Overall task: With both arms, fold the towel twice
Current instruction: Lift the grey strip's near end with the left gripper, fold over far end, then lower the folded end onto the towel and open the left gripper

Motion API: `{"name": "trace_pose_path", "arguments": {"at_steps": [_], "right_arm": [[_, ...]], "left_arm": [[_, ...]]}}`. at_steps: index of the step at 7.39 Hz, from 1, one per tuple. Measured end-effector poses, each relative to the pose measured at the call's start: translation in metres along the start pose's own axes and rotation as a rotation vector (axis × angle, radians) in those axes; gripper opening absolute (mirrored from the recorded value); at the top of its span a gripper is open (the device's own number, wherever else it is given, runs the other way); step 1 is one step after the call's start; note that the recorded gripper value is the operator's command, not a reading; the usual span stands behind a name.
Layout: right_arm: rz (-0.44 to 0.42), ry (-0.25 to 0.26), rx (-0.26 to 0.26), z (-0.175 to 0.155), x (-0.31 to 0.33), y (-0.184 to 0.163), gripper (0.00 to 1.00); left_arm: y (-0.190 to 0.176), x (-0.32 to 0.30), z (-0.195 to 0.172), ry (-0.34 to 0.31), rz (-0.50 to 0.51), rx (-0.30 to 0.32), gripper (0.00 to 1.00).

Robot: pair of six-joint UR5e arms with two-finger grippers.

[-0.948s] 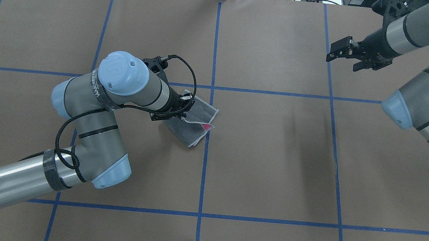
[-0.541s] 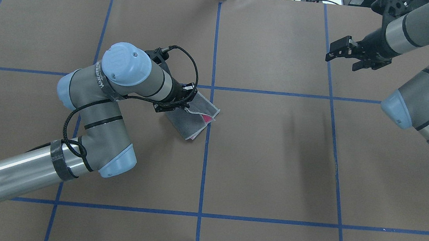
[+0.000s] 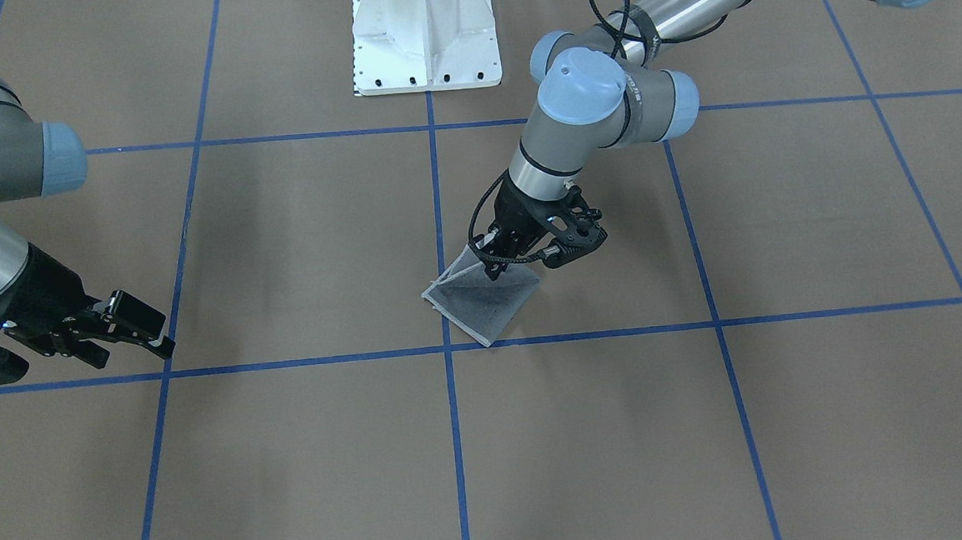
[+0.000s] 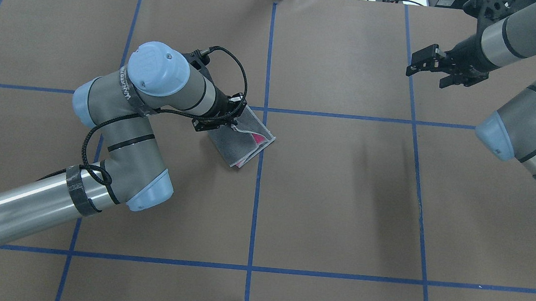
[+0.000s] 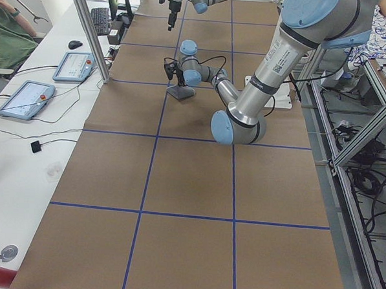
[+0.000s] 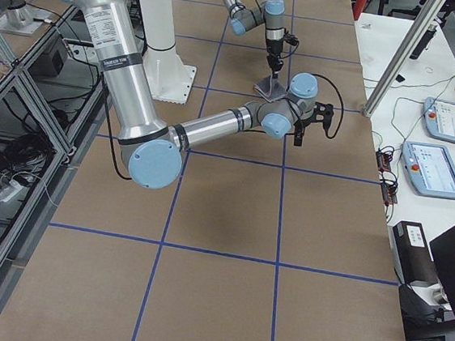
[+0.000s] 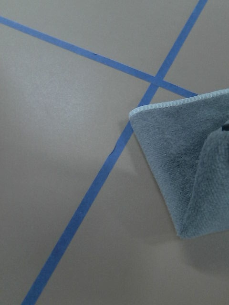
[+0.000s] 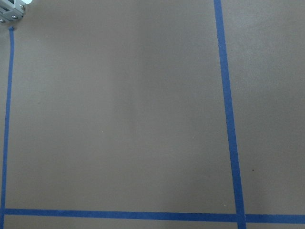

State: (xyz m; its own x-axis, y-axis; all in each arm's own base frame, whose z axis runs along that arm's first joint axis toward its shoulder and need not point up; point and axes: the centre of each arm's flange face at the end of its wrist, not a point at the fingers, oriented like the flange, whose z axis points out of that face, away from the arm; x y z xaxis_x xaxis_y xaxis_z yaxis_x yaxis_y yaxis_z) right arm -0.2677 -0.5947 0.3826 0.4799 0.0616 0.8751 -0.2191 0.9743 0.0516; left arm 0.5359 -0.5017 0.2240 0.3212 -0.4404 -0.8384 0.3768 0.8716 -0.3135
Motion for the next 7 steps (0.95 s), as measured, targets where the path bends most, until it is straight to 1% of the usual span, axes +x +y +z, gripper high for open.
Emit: {"name": "trace_pose_path", "arguments": {"at_steps": [3, 5, 7], "right_arm": [[0.000, 0.000, 0.000, 0.000, 0.000, 0.000, 1.00], [0.001, 0.001, 0.000, 0.000, 0.001, 0.000, 1.00], [0.000, -0.001, 0.001, -0.001, -0.001, 0.000, 1.00]], "left_arm": [[-0.004, 0.014, 0.018, 0.044, -0.051, -0.011, 0.00], [-0.011, 0.023, 0.025, 0.050, -0.078, -0.006, 0.00], [-0.026, 0.022, 0.025, 0.046, -0.135, 0.012, 0.00]]}}
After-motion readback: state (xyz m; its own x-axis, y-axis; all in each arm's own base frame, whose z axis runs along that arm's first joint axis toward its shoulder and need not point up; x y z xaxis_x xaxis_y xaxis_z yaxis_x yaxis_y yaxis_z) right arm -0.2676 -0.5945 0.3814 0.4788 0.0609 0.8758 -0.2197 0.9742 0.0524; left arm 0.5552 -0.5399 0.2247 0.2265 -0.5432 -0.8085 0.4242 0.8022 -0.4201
